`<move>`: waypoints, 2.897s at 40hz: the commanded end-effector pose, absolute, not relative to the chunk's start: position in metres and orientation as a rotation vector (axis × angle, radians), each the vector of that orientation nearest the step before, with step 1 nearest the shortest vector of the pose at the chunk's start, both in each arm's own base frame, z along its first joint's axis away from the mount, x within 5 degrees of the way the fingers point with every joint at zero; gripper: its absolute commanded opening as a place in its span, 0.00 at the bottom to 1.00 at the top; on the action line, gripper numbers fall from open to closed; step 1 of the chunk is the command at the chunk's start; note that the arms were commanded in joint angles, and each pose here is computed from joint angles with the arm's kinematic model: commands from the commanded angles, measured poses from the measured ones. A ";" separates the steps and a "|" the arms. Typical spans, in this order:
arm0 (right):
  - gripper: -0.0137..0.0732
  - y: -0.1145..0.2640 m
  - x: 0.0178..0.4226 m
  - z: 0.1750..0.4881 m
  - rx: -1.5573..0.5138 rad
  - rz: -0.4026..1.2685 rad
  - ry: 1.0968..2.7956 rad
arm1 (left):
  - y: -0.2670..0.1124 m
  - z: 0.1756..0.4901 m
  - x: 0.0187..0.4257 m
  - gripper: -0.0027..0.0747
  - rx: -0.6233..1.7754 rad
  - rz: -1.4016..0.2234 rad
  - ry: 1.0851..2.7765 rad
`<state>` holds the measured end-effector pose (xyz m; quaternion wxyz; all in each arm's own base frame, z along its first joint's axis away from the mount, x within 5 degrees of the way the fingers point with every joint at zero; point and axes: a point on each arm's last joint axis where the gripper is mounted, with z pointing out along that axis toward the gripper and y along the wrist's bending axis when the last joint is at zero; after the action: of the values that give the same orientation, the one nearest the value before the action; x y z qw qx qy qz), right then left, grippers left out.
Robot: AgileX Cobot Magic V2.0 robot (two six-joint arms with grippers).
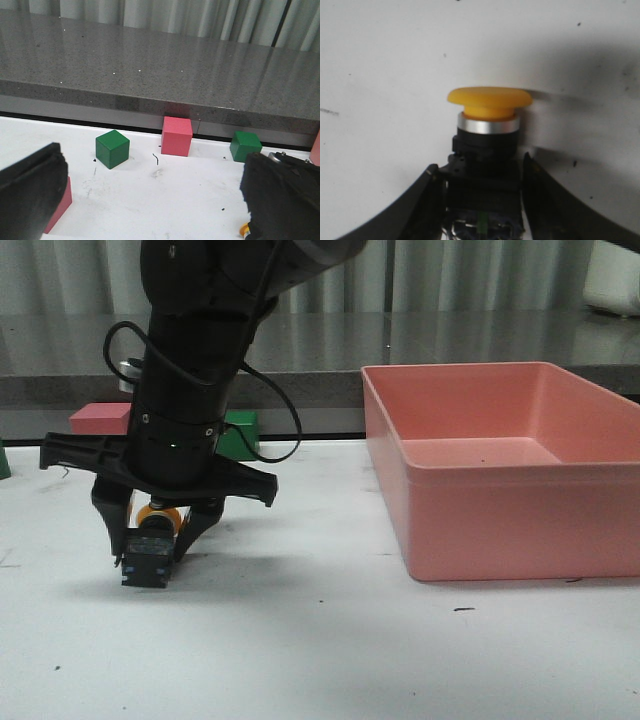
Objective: Place and stand button with both arms
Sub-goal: 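Lift the button out of the bin and carry it toward the left gripper, then set the button down on the table and open the right gripper, then withdraw the right gripper upward away from the button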
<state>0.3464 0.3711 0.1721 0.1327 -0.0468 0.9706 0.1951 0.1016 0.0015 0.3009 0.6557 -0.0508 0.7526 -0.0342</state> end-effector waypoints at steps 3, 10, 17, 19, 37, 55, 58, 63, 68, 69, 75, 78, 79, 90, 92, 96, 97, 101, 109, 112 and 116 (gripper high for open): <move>0.66 0.370 0.351 0.222 -0.132 0.669 2.684 | 0.001 0.319 0.103 0.90 -0.102 -0.084 1.604; 0.80 0.371 0.351 0.240 -0.142 0.680 2.677 | 0.001 0.319 0.103 0.90 -0.102 -0.084 1.604; 0.78 0.368 0.348 0.275 -0.212 0.684 2.631 | 0.001 0.319 0.103 0.90 -0.102 -0.084 1.604; 0.72 0.367 0.347 0.285 -0.247 0.689 2.606 | 0.001 0.319 0.103 0.90 -0.102 -0.084 1.604; 0.08 0.343 0.329 0.329 -0.405 0.613 2.606 | 0.001 0.319 0.103 0.90 -0.102 -0.084 1.606; 0.08 0.221 0.337 0.403 -0.491 0.413 2.590 | 0.001 0.319 0.103 0.90 -0.102 -0.084 1.610; 0.08 0.186 0.336 0.417 -0.416 0.387 2.574 | 0.001 0.319 0.103 0.90 -0.102 -0.084 1.610; 0.08 0.123 0.318 0.429 -0.328 0.309 2.570 | 0.001 0.319 0.103 0.90 -0.102 -0.084 1.610; 0.08 0.064 0.292 0.420 -0.210 0.222 2.619 | 0.001 0.319 0.103 0.90 -0.102 -0.084 1.610; 0.08 0.054 0.284 0.417 -0.190 0.208 2.615 | 0.001 0.319 0.103 0.90 -0.102 -0.084 1.610; 0.08 0.025 0.236 0.403 -0.074 0.168 2.523 | 0.001 0.319 0.103 0.90 -0.102 -0.084 1.610; 0.08 0.023 0.216 0.391 -0.065 0.156 2.460 | 0.001 0.319 0.103 0.90 -0.102 -0.084 1.610; 0.08 0.022 0.207 0.391 -0.063 0.156 2.429 | 0.001 0.319 0.103 0.90 -0.102 -0.084 1.610; 0.08 0.012 0.135 0.352 -0.102 0.066 2.087 | 0.001 0.319 0.103 0.90 -0.102 -0.084 1.610; 0.08 0.010 0.121 0.345 -0.102 0.055 2.019 | 0.001 0.319 0.103 0.90 -0.102 -0.084 1.610; 0.08 0.007 0.095 0.332 -0.104 0.033 1.907 | 0.001 0.319 0.103 0.90 -0.102 -0.084 1.610; 0.08 0.007 0.091 0.328 -0.106 0.026 1.895 | 0.001 0.319 0.103 0.90 -0.102 -0.084 1.610; 0.08 0.005 0.072 0.316 -0.103 0.025 1.812 | 0.001 0.319 0.103 0.90 -0.102 -0.084 1.610; 0.08 0.004 0.049 0.301 -0.096 0.026 1.692 | 0.001 0.319 0.103 0.90 -0.102 -0.084 1.610; 0.08 0.004 0.046 0.299 -0.095 0.026 1.684 | 0.001 0.320 0.103 0.90 -0.102 -0.084 1.601; 0.08 0.004 0.046 0.299 -0.096 0.026 1.688 | 0.001 0.321 0.103 0.90 -0.113 -0.100 1.585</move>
<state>0.0454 0.0043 0.2839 0.6240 -0.0403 0.7801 0.0210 0.1016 0.0015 0.3009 0.6555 -0.0508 0.7527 -0.0342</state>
